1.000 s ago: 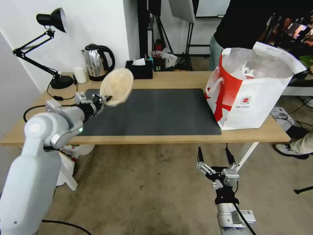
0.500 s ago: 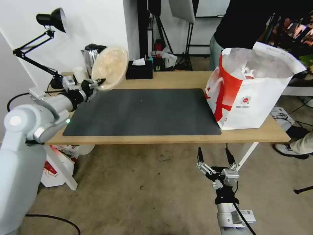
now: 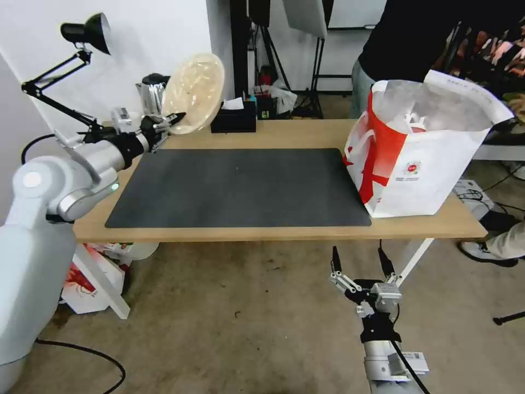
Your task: Pick up the trash from the table and place it into the takeout bag.
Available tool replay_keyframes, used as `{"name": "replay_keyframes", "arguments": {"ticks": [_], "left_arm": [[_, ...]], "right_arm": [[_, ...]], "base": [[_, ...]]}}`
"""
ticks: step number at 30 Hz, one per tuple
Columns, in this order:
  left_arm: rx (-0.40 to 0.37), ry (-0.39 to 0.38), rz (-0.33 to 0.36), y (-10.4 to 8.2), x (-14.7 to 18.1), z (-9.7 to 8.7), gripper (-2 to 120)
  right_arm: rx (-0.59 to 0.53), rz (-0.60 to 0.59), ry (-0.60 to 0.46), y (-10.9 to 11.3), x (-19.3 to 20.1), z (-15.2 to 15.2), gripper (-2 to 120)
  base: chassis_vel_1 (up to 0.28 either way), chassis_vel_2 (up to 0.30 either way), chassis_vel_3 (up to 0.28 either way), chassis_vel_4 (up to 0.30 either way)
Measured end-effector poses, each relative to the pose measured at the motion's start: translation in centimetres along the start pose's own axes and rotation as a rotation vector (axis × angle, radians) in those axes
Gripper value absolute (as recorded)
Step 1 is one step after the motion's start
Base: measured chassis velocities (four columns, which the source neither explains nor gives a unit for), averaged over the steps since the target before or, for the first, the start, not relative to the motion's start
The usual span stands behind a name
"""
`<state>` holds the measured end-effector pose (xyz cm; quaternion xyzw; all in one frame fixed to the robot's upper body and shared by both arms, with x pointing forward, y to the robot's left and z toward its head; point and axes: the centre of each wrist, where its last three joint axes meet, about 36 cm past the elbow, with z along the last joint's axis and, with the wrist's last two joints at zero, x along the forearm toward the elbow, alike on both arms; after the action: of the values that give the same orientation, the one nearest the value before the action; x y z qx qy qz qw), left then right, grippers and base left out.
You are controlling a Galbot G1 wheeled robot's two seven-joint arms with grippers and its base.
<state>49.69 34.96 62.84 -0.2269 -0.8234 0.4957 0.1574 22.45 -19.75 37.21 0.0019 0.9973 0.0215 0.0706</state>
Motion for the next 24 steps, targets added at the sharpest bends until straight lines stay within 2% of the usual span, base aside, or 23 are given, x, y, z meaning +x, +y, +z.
{"name": "replay_keyframes", "arguments": {"ticks": [11, 16, 20, 24], "left_arm": [[-0.068, 0.061, 0.042, 0.6, -3.1, 1.6, 3], [-0.085, 0.098, 0.115, 0.1, -6.3, 1.6, 3], [-0.097, 0.128, 0.109, -0.3, -8.2, 1.2, 3], [-0.127, 0.169, 0.114, -0.9, -9.6, 1.6, 3]], "right_arm": [[0.0, 0.0, 0.0, 0.0, 0.0, 0.0, 100], [0.0, 0.0, 0.0, 0.0, 0.0, 0.0, 100], [0.0, 0.0, 0.0, 0.0, 0.0, 0.0, 100], [0.0, 0.0, 0.0, 0.0, 0.0, 0.0, 100]], "base": [[0.0, 0.0, 0.0, 0.0], [0.0, 0.0, 0.0, 0.0], [0.0, 0.0, 0.0, 0.0], [0.0, 0.0, 0.0, 0.0]]}}
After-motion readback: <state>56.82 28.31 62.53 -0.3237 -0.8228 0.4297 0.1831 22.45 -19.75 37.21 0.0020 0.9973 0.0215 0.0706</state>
